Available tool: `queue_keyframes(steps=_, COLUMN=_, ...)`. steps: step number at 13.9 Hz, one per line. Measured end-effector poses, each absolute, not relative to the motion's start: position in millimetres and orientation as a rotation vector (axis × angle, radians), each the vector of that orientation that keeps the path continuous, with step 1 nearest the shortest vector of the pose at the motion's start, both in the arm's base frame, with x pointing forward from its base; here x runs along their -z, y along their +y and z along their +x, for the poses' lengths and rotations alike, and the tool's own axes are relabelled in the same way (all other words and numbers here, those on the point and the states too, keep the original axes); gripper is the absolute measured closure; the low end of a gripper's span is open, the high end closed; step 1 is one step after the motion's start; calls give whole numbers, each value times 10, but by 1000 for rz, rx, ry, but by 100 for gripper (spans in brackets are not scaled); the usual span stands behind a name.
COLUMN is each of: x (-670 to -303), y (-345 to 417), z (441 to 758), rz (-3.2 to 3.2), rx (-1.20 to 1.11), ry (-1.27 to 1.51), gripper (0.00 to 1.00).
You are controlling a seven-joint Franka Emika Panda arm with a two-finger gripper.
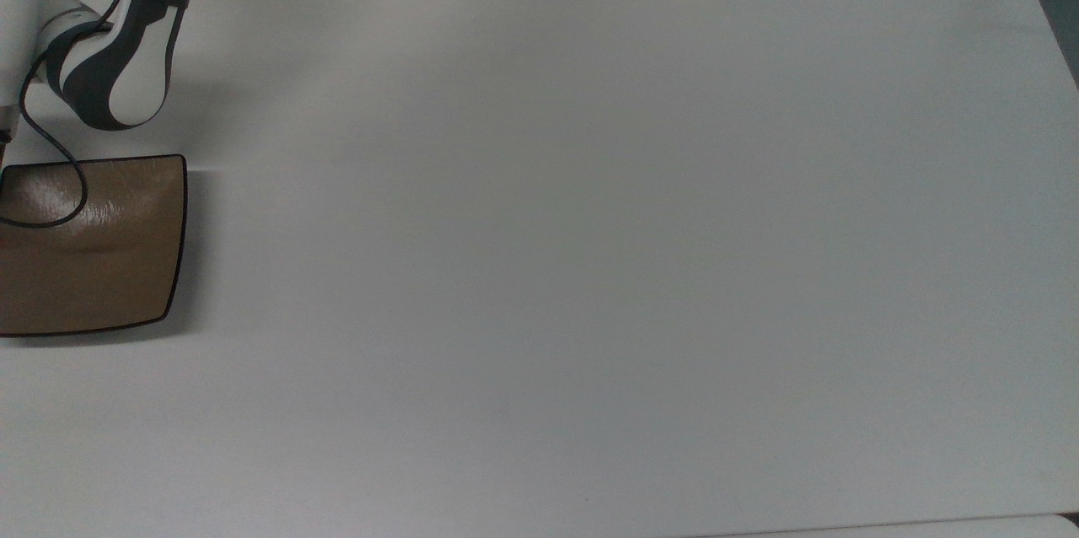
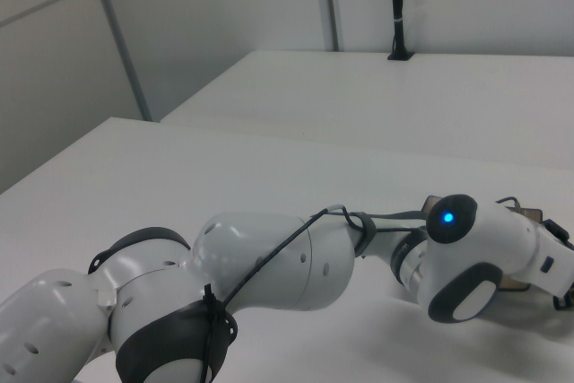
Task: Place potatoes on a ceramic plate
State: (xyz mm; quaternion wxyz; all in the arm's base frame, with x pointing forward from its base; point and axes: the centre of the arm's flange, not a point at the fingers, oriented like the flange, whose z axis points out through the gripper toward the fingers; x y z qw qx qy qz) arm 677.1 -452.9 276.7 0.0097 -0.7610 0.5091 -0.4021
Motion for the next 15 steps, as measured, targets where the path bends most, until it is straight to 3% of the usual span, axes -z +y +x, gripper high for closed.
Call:
queue_keyframes(steps=6, x=-2831, y=-4606, z=6729, rz=-2364, rx=1269, ry=1602, gripper=34)
queue_keyframes(steps=10, x=-3375, y=-4689, z=6625, rz=-2322, rx=1342, ry=1603, gripper=34)
queue_keyframes(steps=15, x=-3680, y=-4483, z=6532, rz=-2365, rx=1216, ry=1607, gripper=34)
